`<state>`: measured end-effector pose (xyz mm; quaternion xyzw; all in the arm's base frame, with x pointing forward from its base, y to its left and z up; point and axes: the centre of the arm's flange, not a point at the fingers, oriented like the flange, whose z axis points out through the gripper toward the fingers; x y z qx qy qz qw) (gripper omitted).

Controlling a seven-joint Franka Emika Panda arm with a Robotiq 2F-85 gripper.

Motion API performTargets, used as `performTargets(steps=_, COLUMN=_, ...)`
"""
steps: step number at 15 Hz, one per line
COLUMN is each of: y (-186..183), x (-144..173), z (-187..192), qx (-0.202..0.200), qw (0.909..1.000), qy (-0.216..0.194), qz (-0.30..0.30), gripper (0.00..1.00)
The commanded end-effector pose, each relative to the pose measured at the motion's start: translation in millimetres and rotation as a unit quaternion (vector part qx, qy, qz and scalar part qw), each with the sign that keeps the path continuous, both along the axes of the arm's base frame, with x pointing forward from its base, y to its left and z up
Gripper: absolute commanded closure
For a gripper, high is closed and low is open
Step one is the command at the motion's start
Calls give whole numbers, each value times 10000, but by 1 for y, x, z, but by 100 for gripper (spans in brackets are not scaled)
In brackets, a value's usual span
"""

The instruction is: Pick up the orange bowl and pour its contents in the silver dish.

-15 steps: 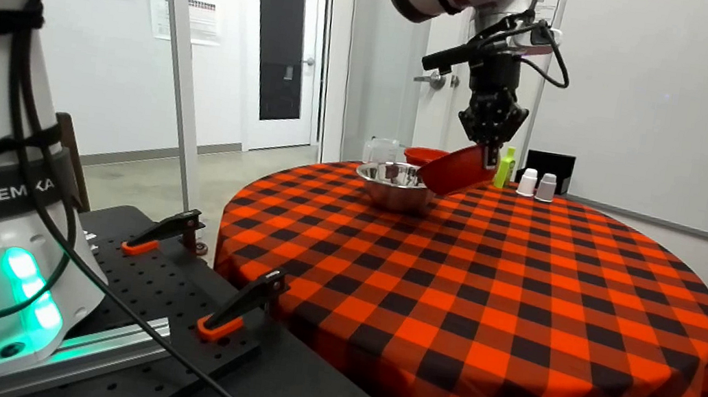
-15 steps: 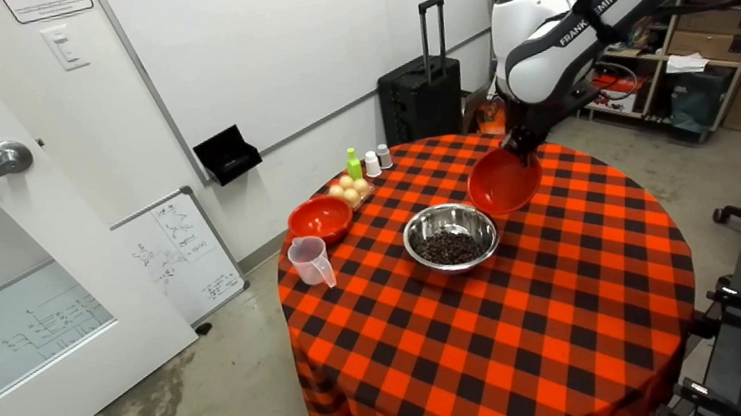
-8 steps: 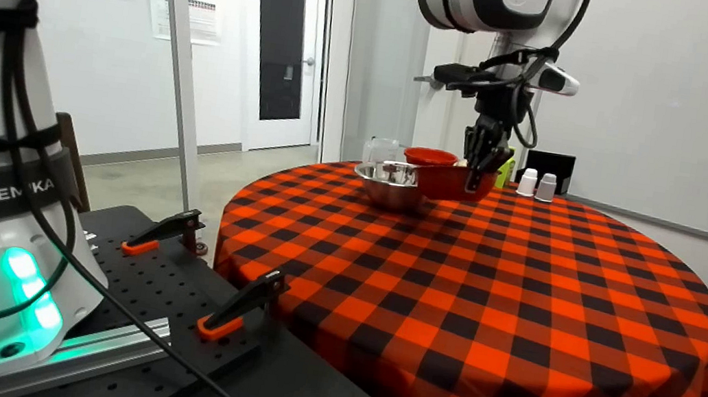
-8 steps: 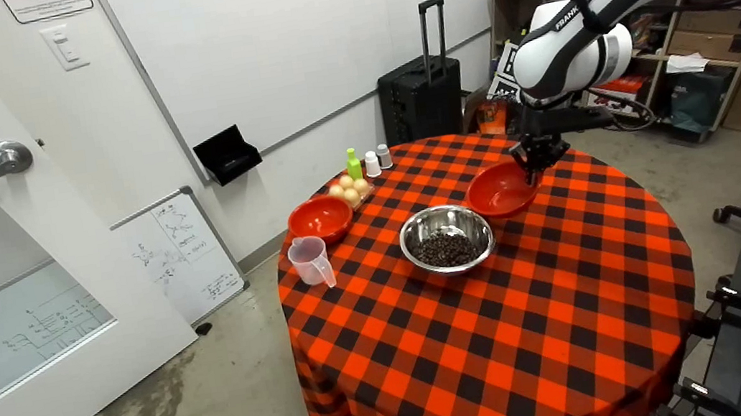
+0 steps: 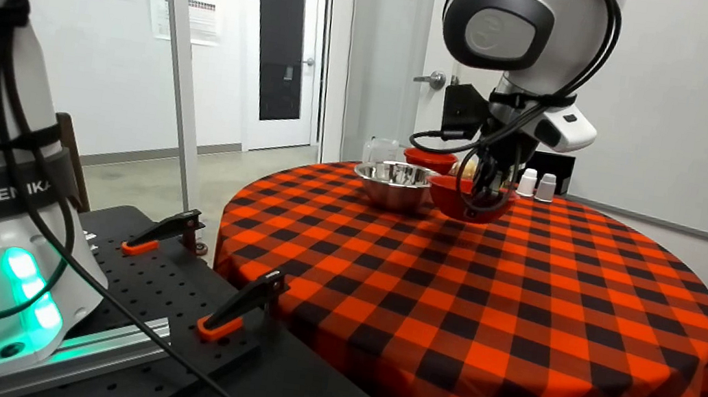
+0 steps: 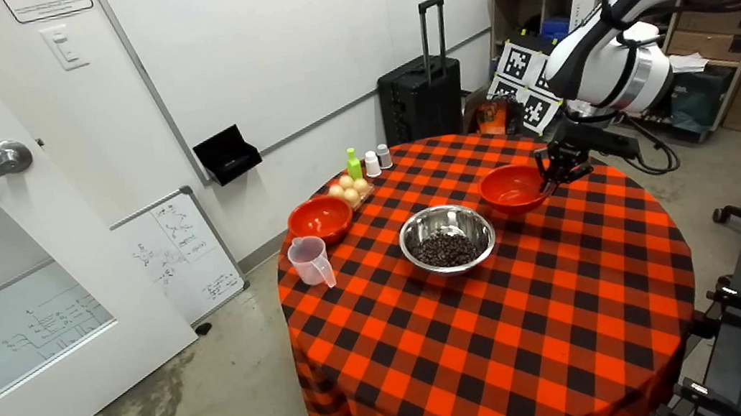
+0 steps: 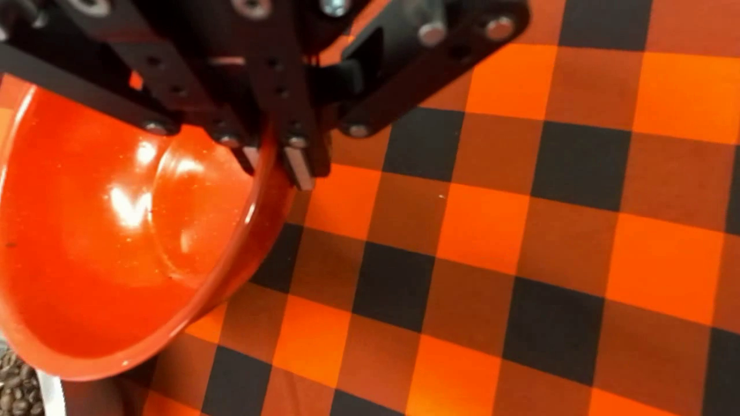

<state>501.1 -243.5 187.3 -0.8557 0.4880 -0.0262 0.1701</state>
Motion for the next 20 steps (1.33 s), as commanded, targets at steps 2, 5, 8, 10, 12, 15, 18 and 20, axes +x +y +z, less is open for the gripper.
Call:
performTargets(steps=2, y=-2, x=-27, z=-7, qx=2, qw=9990, qy=-309, qz=-321, gripper=98)
performTargets(steps=5, y=-5, x=-33, z=-11, qx=-99, qw=9992, qy=-153, qz=-368, gripper=98)
performTargets(steps=8, y=-6, x=-39, z=-18, qx=-116, qw=9992, qy=18, qz=-390, gripper=98)
performTargets(steps=10, y=-4, x=-43, z=-23, qx=-89, qw=9991, qy=104, qz=-409, gripper=98)
performTargets(steps=12, y=-2, x=-43, z=-26, qx=-63, qw=9991, qy=164, qz=-378, gripper=98)
performTargets(steps=15, y=1, x=-42, z=-27, qx=-70, qw=9994, qy=215, qz=-251, gripper=60)
performTargets(steps=18, y=6, x=-30, z=-11, qx=-202, qw=9996, qy=152, qz=143, gripper=38)
performTargets(steps=20, y=23, x=-36, z=-14, qx=-362, qw=9977, qy=10, qz=573, gripper=24)
